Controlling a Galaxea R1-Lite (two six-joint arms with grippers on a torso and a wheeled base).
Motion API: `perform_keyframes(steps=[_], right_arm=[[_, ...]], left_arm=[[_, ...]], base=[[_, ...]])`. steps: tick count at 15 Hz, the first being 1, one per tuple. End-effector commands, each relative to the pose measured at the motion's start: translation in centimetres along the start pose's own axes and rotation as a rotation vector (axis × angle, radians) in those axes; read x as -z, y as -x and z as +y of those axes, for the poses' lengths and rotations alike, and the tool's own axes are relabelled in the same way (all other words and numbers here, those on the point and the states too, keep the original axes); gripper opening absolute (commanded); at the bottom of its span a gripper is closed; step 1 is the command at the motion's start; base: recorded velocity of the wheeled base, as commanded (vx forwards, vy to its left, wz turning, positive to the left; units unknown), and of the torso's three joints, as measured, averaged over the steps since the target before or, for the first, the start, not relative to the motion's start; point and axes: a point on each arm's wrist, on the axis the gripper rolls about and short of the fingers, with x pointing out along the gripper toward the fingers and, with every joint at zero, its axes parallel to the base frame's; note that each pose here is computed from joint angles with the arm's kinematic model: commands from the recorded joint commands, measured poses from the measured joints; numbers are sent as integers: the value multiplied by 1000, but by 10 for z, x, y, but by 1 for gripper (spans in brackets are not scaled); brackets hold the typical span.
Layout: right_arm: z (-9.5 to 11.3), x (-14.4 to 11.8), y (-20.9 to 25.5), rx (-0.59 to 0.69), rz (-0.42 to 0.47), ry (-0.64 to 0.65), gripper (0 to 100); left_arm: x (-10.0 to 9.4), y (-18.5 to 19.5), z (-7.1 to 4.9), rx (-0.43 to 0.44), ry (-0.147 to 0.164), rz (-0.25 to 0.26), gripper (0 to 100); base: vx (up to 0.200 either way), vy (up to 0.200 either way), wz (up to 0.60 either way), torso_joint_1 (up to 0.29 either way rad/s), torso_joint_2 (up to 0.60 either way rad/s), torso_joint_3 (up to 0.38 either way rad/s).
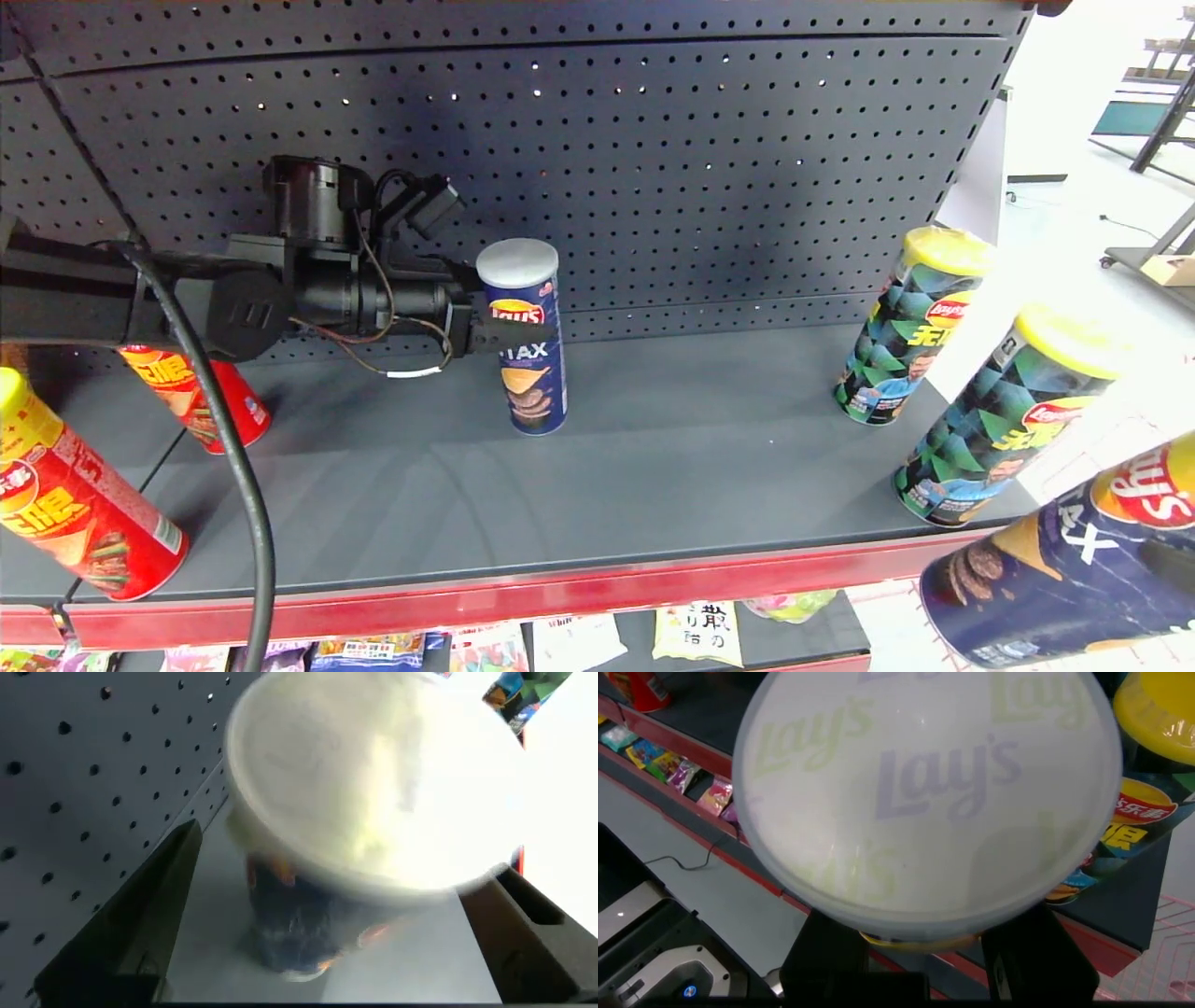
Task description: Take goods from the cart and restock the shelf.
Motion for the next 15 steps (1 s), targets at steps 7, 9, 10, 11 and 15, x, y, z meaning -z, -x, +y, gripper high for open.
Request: perform_keyframes(steps=[7,9,10,11,15], right_arm=[[0,0,0,4,2,-1,0],[0,0,0,4,-1,0,0],[0,-1,0,4,-1,0,0],[0,-1,0,4,-1,0,0],[0,-2,0,5,-7,2,0]], left_arm=[[-1,-7,-7,26,26,-1,0],[-7,-6,-15,40,45,-9,0],[-11,-1,-19,40,53,-15,0],[-11,0,-21,40,55,-15,0],[2,31,-55,49,94,26,0]], base=[[0,0,0,0,0,0],[0,0,0,0,0,0],[0,0,0,0,0,0],[0,0,0,0,0,0],[0,0,0,0,0,0]])
